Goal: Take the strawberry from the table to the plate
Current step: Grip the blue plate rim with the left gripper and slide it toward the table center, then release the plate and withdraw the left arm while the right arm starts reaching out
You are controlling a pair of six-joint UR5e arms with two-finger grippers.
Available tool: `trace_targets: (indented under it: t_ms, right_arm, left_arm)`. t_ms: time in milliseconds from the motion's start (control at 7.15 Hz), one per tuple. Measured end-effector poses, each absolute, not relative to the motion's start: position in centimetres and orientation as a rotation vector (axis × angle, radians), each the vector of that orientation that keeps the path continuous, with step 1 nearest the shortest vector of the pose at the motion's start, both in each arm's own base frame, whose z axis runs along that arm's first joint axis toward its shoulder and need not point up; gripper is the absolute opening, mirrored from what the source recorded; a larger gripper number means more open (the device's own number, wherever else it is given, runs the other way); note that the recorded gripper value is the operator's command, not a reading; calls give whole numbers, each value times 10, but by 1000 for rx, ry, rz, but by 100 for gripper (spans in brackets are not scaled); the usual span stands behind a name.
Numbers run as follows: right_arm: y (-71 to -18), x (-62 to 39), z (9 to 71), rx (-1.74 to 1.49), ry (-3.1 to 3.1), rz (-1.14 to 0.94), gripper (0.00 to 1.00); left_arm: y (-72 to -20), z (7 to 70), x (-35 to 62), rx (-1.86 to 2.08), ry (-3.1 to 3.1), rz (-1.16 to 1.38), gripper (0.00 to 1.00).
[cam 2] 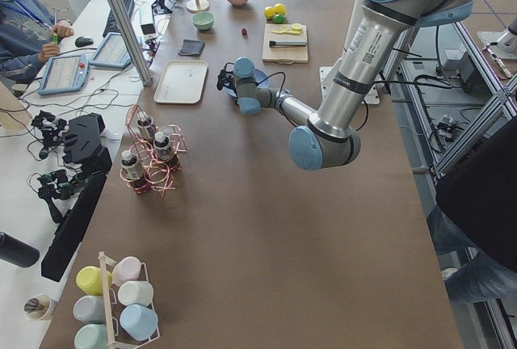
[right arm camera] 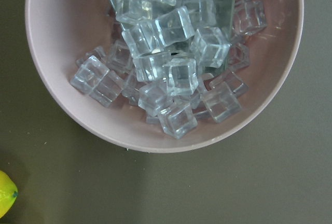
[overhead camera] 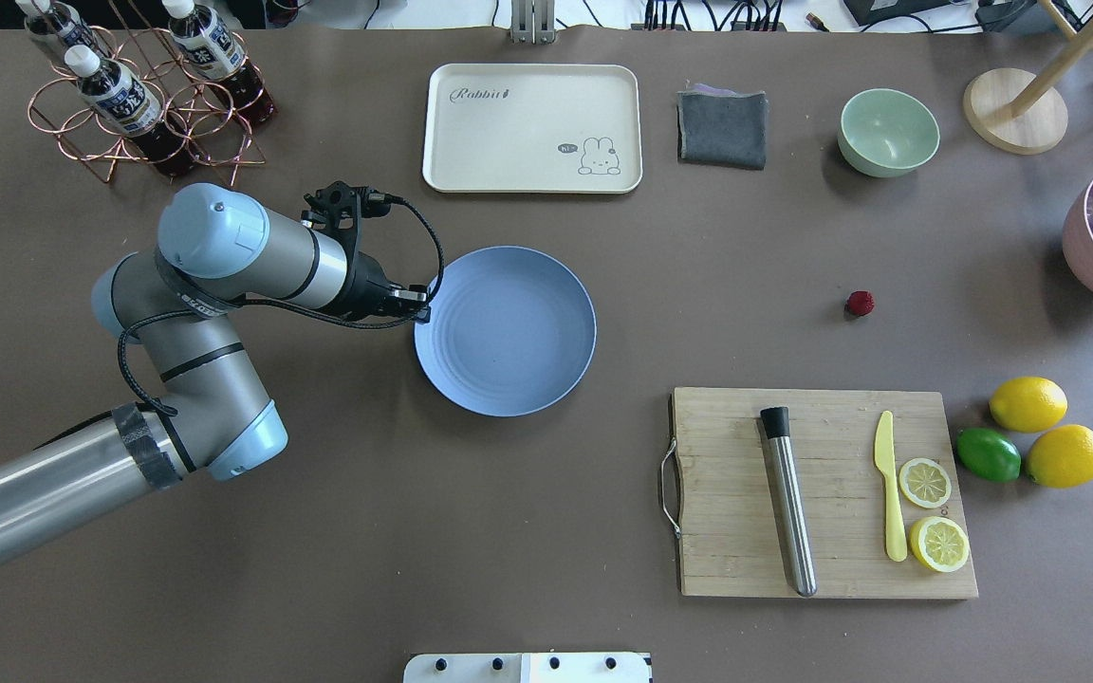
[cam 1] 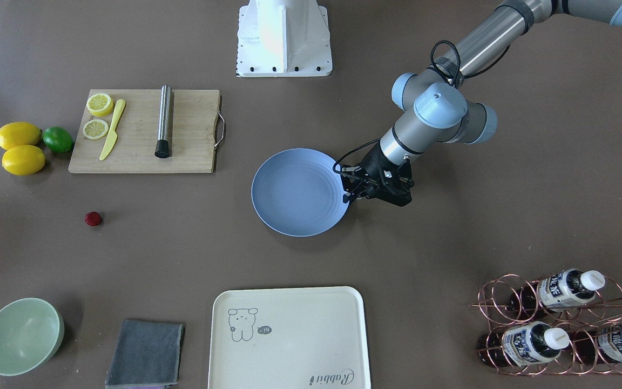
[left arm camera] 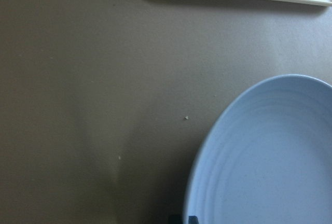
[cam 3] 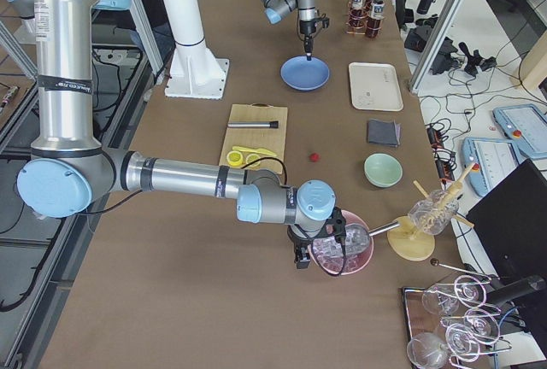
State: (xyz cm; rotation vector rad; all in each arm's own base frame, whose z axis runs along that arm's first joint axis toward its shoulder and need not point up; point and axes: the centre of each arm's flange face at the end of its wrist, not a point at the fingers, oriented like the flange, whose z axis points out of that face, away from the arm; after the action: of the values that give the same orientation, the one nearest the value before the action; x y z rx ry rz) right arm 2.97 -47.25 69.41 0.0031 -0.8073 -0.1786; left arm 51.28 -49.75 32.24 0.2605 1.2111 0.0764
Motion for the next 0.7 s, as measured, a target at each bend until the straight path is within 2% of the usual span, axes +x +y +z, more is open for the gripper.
trace_targets:
  t_ms: [140, 699]
  right_arm:
    - [-473, 30, 693, 6, -806, -181, 100]
    - [-490, 28, 668, 117, -802, -218, 100]
  left_arm:
    - [-497, 318, 516, 261, 1213, 80, 97]
    - [-510, 312, 499, 290, 1215, 71, 98]
